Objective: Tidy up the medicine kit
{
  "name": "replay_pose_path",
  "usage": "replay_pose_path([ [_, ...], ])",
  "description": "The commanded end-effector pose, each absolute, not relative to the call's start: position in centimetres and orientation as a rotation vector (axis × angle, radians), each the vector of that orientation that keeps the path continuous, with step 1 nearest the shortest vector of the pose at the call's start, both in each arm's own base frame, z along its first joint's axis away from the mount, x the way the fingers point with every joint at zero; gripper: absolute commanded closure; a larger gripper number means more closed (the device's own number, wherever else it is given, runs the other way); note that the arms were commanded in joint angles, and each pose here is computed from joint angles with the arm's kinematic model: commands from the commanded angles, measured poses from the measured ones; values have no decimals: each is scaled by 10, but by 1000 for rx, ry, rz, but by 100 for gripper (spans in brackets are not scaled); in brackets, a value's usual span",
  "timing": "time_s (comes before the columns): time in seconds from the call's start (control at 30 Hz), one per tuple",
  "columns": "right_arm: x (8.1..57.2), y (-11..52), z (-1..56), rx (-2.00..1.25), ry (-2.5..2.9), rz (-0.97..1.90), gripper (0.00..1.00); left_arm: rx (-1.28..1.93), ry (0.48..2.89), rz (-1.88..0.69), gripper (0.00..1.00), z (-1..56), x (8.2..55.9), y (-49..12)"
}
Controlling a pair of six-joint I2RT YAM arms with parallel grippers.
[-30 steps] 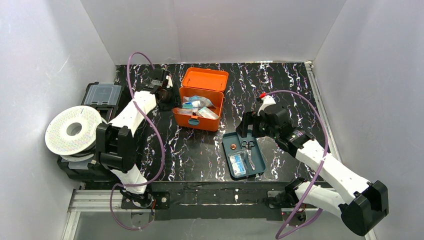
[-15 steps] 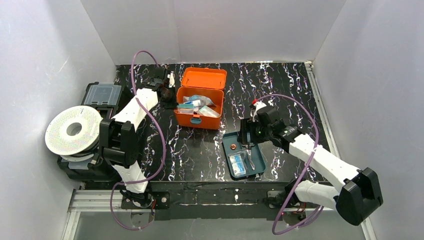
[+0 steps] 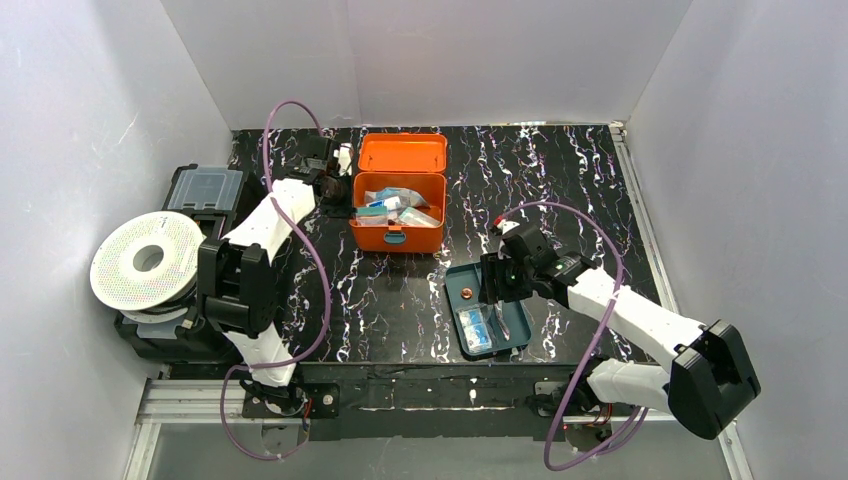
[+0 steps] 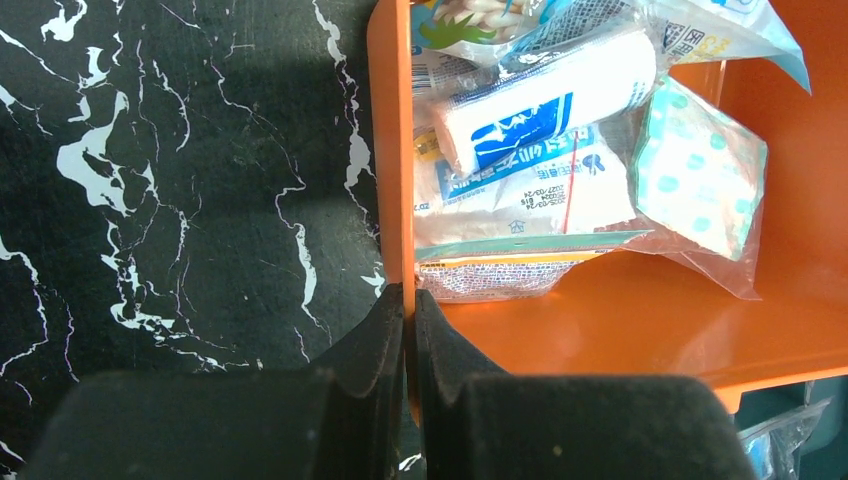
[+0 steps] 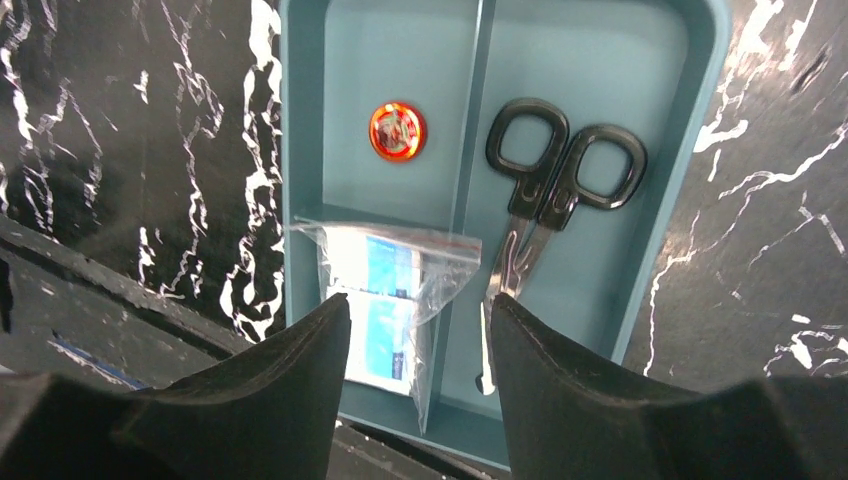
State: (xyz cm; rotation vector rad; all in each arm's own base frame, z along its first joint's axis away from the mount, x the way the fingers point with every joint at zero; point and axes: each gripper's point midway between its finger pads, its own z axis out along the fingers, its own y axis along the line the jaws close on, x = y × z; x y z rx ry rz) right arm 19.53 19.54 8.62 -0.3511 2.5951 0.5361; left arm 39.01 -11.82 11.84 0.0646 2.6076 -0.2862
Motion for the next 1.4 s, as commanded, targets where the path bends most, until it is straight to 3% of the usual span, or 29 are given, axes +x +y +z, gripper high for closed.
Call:
replay_pose_path([
  [0.0,184,195,75,-350,2642,538,45,149,2577,-404,100,140,372,-129],
  [0.23,179,191,65,-338,2679,506,53,189,2557,-462,100,153,358,-135],
  [0.73,182,195,44,-331,2729,467,58,319,2557,-433,100,153,333,-149],
  [1.37,183,191,20,-335,2775,327,75,365,2537,-396,100,157,317,-149],
])
